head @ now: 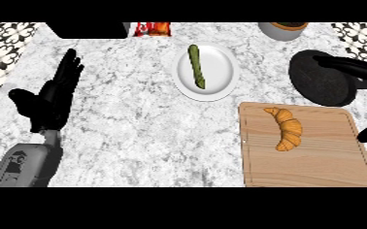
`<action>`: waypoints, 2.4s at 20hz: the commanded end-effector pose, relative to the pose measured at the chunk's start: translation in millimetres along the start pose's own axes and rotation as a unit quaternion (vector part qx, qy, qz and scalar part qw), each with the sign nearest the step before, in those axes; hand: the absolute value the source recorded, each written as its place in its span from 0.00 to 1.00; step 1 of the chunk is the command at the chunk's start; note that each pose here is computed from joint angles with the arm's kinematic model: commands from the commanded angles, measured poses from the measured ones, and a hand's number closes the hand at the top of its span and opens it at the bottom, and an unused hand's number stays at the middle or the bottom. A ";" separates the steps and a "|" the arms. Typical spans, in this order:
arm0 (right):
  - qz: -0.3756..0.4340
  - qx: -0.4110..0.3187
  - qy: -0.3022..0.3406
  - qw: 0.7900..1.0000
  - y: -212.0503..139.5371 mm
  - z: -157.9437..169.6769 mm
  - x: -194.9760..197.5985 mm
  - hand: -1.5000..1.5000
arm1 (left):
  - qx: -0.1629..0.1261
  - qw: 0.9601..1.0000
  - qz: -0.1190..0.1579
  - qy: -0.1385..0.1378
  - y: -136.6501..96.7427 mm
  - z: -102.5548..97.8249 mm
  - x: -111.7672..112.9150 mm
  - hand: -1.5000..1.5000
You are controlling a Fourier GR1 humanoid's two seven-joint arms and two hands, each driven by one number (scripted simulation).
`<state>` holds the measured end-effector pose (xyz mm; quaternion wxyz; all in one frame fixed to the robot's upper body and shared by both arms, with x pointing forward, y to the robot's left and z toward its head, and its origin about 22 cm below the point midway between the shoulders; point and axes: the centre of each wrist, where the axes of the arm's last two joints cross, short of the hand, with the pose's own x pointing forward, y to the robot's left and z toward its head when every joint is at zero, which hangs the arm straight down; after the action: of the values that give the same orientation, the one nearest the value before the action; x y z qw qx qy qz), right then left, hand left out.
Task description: Pick the croissant from the cutting board and place it in the pan
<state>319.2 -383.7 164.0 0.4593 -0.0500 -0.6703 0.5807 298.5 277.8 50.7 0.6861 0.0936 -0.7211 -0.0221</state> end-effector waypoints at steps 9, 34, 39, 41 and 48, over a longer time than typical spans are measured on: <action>0.005 0.017 0.070 0.997 41.5 -11.5 -14.6 0.00 | -0.001 1.000 0.008 0.002 -25.0 7.2 3.3 0.50; 0.111 0.140 0.111 0.978 76.3 -49.6 -22.2 0.00 | 0.006 1.000 0.006 -0.005 -2.4 0.4 -15.7 0.50; 0.139 0.163 0.126 0.969 95.0 -67.3 -6.6 0.00 | -0.001 1.000 -0.002 0.001 -5.6 8.6 3.6 0.50; 0.132 0.159 0.133 0.969 100.1 -65.1 -22.2 0.00 | 0.007 1.000 0.004 -0.004 -10.8 7.8 -1.8 0.50; 0.136 0.181 0.133 0.965 105.1 -75.3 -19.6 0.00 | 0.004 1.000 0.002 -0.005 -11.9 -10.3 -2.6 0.50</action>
<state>328.3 -315.0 53.0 0.4669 -0.1309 -0.4793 0.7315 301.2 269.3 50.6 0.6847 0.0906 -0.7229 -0.0191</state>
